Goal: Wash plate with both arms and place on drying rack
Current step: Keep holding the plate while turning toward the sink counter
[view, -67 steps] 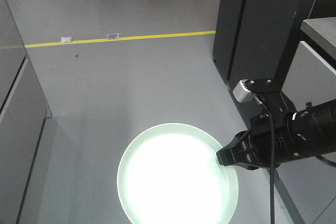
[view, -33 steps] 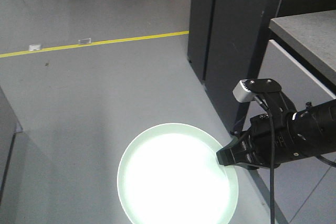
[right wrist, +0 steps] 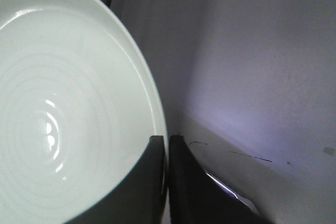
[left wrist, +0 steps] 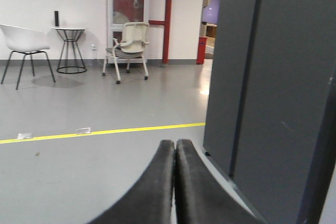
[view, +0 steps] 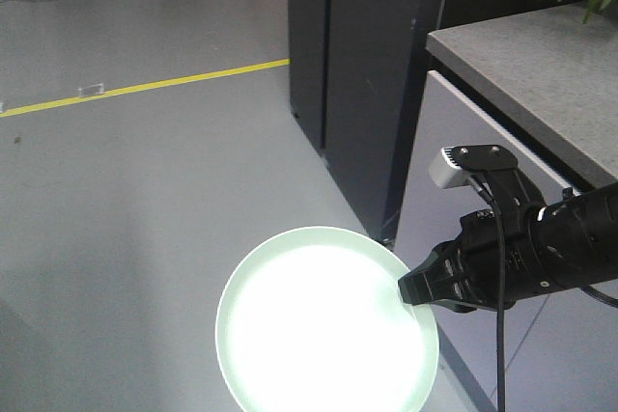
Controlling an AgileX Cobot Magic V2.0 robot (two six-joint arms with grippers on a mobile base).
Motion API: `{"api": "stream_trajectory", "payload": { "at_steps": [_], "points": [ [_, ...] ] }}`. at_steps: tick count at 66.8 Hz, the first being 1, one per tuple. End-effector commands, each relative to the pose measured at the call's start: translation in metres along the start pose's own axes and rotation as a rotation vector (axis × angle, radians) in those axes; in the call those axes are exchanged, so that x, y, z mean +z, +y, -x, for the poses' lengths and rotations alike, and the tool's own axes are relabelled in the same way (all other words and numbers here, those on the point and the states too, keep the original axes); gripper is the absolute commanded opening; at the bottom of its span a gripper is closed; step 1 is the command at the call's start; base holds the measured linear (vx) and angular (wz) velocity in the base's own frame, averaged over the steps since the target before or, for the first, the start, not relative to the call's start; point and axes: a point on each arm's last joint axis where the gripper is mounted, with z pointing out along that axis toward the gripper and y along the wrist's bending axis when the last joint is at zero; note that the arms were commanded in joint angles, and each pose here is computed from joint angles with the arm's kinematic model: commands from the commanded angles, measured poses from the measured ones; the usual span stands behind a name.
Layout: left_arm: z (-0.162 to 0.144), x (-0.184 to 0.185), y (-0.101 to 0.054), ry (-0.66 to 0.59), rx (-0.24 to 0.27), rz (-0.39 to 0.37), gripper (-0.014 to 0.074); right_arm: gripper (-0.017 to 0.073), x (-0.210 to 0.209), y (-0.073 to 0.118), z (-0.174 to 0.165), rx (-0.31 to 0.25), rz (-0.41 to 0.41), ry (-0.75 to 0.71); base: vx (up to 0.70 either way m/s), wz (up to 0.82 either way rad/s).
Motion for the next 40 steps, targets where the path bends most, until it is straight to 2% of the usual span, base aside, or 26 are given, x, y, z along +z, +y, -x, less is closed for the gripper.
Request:
{"api": "stream_trajectory", "payload": {
  "at_steps": [1, 40],
  "points": [
    [0.0167, -0.0027, -0.0014, -0.116, -0.009, -0.014, -0.0006, -0.0001, -0.0114, 0.0077, 0.0090, -0.008, 0.017, -0.077, 0.07, -0.26],
    [0.0167, -0.0027, -0.0014, -0.116, -0.009, -0.014, -0.0006, -0.0001, -0.0114, 0.0077, 0.0090, -0.009, 0.017, -0.077, 0.08, -0.31]
  ]
}}
